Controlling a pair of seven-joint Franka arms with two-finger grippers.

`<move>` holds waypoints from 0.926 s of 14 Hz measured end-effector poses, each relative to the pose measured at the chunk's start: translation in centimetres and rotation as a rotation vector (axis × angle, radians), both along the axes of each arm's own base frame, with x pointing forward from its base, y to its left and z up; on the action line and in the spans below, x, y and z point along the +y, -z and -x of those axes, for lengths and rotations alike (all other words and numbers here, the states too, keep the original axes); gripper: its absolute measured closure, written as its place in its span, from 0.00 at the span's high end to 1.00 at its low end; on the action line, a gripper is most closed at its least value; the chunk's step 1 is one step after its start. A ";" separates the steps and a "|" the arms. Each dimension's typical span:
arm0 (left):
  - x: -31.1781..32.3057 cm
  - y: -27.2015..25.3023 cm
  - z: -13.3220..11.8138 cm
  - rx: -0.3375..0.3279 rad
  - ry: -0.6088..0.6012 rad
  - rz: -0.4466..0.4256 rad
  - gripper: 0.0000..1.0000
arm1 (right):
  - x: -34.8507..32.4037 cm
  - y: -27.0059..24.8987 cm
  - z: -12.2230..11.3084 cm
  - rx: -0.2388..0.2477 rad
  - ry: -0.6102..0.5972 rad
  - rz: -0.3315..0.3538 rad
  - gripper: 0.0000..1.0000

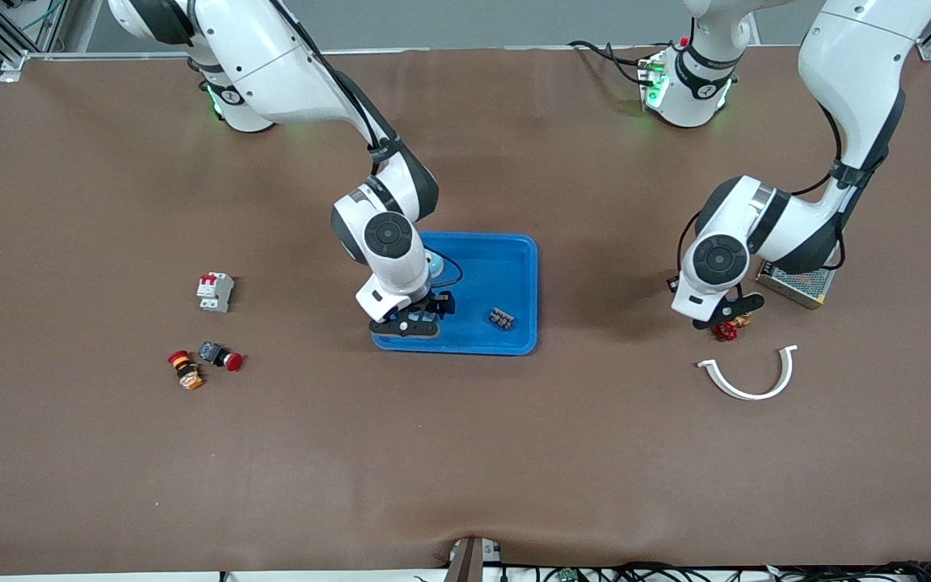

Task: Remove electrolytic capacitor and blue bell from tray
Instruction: 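Carry the capacitor toward the valve while the right gripper grasps the blue button, then set the capacitor down with the left gripper while the right gripper carries the button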

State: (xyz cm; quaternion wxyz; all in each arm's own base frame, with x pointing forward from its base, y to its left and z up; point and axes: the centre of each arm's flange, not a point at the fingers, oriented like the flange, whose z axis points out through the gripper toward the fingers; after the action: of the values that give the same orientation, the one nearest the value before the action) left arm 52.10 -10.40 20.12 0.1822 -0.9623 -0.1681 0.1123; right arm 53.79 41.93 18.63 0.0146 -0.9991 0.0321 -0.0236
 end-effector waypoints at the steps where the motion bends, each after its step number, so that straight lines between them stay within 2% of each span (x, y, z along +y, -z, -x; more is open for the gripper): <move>1: 0.6 0.6 0.0 0.001 -0.010 0.010 0.33 | -0.1 0.2 0.1 0.001 0.000 0.001 1.00; 6: 1.1 3.2 0.4 0.039 -0.020 0.031 0.33 | 0.0 0.3 0.2 0.001 -0.002 0.001 1.00; 7: 1.5 3.4 0.4 0.038 -0.026 0.036 0.33 | 0.0 0.3 0.3 0.001 -0.003 0.001 0.93; 9: 2.0 3.4 0.2 0.034 -0.035 0.040 0.33 | 0.1 0.3 0.3 0.000 -0.003 0.000 0.70; 10: 2.1 3.4 0.1 0.032 -0.037 0.040 0.33 | 0.1 0.2 0.2 -0.001 -0.003 -0.001 0.65; 13: 2.4 3.4 0.0 0.027 -0.039 0.039 0.37 | 0.1 0.2 0.2 -0.001 -0.003 -0.001 0.65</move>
State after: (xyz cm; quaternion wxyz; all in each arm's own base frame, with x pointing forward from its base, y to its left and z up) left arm 52.10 -7.95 16.74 0.1633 -0.9605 -0.1823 0.1323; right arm 53.56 42.01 18.45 0.0151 -0.9991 0.0306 -0.0242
